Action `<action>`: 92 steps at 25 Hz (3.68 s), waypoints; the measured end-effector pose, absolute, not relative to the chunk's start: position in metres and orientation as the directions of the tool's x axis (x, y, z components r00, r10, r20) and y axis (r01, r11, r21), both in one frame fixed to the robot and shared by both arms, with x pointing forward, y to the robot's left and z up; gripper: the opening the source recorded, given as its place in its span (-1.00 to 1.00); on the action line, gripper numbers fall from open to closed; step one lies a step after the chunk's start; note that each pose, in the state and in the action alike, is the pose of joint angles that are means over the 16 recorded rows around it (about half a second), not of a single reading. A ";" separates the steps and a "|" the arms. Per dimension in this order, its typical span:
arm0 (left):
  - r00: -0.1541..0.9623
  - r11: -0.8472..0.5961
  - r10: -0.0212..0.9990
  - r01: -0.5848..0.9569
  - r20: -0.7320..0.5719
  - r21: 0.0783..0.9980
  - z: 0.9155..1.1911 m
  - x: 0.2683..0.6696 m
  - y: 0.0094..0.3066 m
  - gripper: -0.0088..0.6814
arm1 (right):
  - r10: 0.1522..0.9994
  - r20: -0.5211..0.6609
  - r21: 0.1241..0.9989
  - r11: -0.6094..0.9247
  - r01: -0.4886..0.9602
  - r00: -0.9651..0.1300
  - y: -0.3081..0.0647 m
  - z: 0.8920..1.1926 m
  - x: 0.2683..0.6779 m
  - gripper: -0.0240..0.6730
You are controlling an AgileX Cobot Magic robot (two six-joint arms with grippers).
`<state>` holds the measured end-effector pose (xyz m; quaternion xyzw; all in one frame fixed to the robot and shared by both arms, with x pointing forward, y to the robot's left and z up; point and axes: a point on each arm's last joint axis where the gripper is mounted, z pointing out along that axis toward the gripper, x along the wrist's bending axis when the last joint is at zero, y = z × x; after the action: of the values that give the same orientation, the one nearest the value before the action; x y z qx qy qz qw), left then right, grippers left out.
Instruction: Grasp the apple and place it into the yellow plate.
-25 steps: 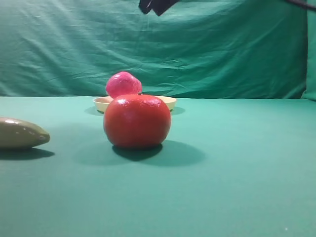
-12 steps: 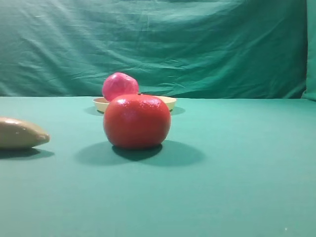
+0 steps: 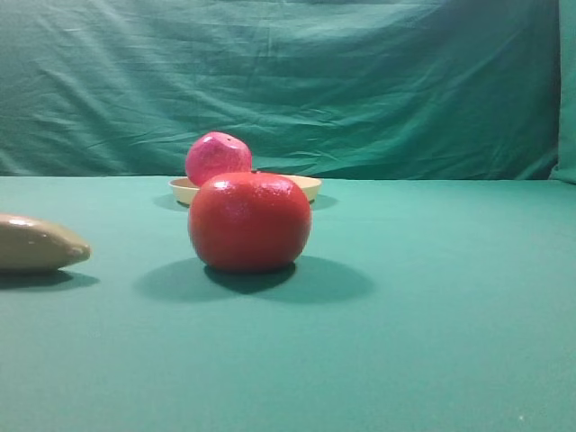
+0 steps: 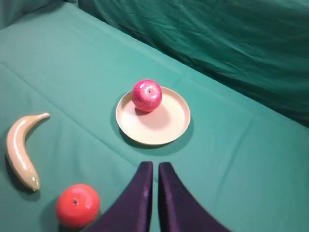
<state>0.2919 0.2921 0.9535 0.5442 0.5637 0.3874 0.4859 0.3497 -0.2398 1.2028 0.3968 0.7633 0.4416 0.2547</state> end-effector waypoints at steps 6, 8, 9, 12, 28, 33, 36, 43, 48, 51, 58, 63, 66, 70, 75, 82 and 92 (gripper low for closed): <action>0.064 0.108 0.990 0.237 -0.126 0.966 0.953 0.292 0.292 -0.52 | 0.843 -0.039 0.886 0.278 0.372 -0.536 -0.253 1.193 0.317 -0.93; 0.064 0.107 0.990 0.237 -0.126 0.966 0.953 0.292 0.292 -0.52 | 0.855 -0.036 0.887 0.266 0.378 -0.517 -0.257 1.191 0.311 -0.93; 0.064 0.107 0.990 0.237 -0.126 0.966 0.953 0.292 0.292 -0.52 | 0.862 -0.035 0.887 0.260 0.381 -0.506 -0.259 1.190 0.308 -0.93; 0.065 0.107 0.990 0.237 -0.125 0.966 0.953 0.292 0.292 -0.52 | 0.884 -0.030 0.891 0.236 0.389 -0.467 -0.264 1.190 0.304 -0.93; 0.065 0.106 0.990 0.237 -0.124 0.966 0.953 0.292 0.292 -0.52 | 0.976 0.002 0.953 0.064 0.295 -0.216 -0.286 1.144 0.294 -0.93; 0.065 0.106 0.990 0.237 -0.124 0.966 0.953 0.292 0.292 -0.52 | 0.991 0.003 0.960 0.036 0.276 -0.137 -0.291 1.098 0.293 -0.93; 0.065 0.106 0.990 0.237 -0.124 0.966 0.953 0.292 0.292 -0.52 | 0.996 0.004 0.964 0.021 0.266 -0.093 -0.293 1.069 0.292 -0.93; 0.065 0.106 0.990 0.237 -0.124 0.966 0.953 0.292 0.292 -0.52 | 1.000 0.008 0.969 -0.004 0.249 -0.017 -0.298 1.007 0.290 -0.93; 0.065 0.106 0.990 0.237 -0.124 0.966 0.953 0.292 0.292 -0.52 | 1.000 0.012 0.967 -0.014 0.255 0.010 -0.299 0.973 0.290 -0.93; 0.065 0.106 0.990 0.237 -0.124 0.966 0.953 0.292 0.292 -0.52 | 1.000 0.014 0.964 -0.017 0.266 0.013 -0.299 0.961 0.291 -0.93; 0.065 0.106 0.990 0.237 -0.124 0.966 0.953 0.292 0.292 -0.52 | 1.000 0.016 0.956 -0.019 0.293 0.014 -0.299 0.947 0.291 -0.93; 0.065 0.106 0.990 0.237 -0.124 0.966 0.953 0.292 0.292 -0.52 | 1.000 0.016 0.955 -0.020 0.297 0.015 -0.299 0.946 0.291 -0.93; 0.065 0.106 0.990 0.237 -0.124 0.966 0.953 0.292 0.292 -0.52 | 1.000 0.016 0.954 -0.020 0.299 0.015 -0.299 0.946 0.291 -0.93; 0.065 0.106 0.990 0.237 -0.124 0.966 0.953 0.292 0.292 -0.52 | 1.000 0.016 0.954 -0.020 0.300 0.015 -0.299 0.946 0.291 -0.93; 0.065 0.106 0.990 0.237 -0.124 0.966 0.953 0.292 0.292 -0.52 | 1.000 0.016 0.954 -0.020 0.300 0.015 -0.299 0.946 0.291 -0.93; 0.065 0.106 0.990 0.237 -0.124 0.966 0.953 0.292 0.292 -0.52 | 1.000 0.015 0.954 -0.019 0.299 0.014 -0.299 0.946 0.291 -0.93; 0.065 0.106 0.990 0.237 -0.124 0.966 0.953 0.292 0.292 -0.52 | 1.000 0.014 0.954 -0.018 0.299 0.014 -0.299 0.946 0.291 -0.93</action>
<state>0.2919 0.2921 0.9535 0.5447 0.5632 0.3879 0.4855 0.2911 -0.2989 0.9463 0.5769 0.5629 0.4197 0.4173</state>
